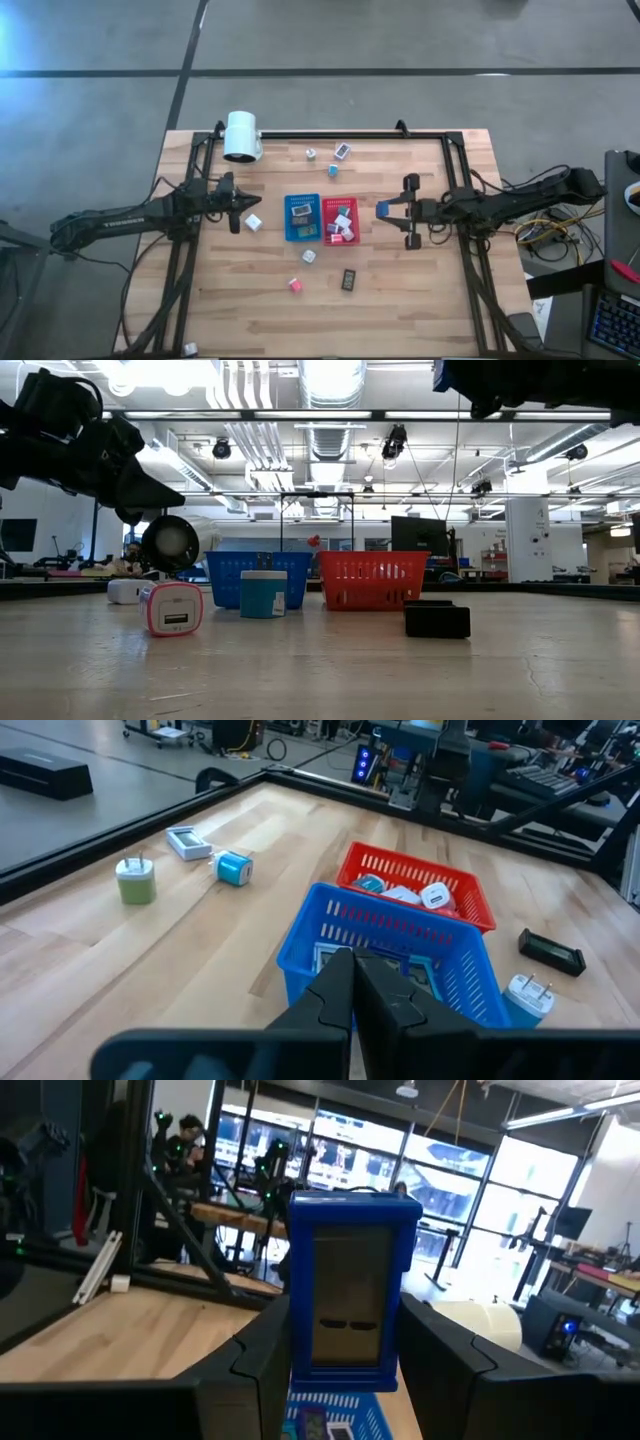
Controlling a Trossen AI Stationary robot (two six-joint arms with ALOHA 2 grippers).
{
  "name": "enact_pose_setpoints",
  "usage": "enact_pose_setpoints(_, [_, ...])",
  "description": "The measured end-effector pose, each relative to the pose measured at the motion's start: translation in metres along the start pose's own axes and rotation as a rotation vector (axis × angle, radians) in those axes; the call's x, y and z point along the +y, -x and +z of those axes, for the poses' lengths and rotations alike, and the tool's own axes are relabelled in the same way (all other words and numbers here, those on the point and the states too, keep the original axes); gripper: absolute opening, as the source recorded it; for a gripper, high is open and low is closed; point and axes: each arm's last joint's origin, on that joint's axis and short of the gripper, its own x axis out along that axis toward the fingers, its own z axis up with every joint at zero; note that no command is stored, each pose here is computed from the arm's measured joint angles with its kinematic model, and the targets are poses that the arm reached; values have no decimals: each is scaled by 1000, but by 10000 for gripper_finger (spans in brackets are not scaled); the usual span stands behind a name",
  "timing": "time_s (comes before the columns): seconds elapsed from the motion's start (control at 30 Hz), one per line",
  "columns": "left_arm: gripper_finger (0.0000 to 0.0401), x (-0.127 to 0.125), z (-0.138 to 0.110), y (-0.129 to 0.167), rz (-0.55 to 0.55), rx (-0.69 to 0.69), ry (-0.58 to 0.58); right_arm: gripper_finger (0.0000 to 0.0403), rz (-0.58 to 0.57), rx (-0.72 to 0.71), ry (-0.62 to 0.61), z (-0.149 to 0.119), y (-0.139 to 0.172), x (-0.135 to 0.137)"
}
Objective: Pick & Place Office items
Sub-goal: Put the dark blue digital clock into the blue bin
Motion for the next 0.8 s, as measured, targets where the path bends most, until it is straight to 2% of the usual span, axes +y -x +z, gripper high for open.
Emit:
enact_pose_setpoints(0.4, [14, 0, 0, 0, 0, 0, 0, 144, -6, 100, 53, -5, -35, 5])
enact_pose_setpoints(0.8, [14, 0, 0, 0, 0, 0, -3, 144, 2, 132, 49, -7, -53, 7])
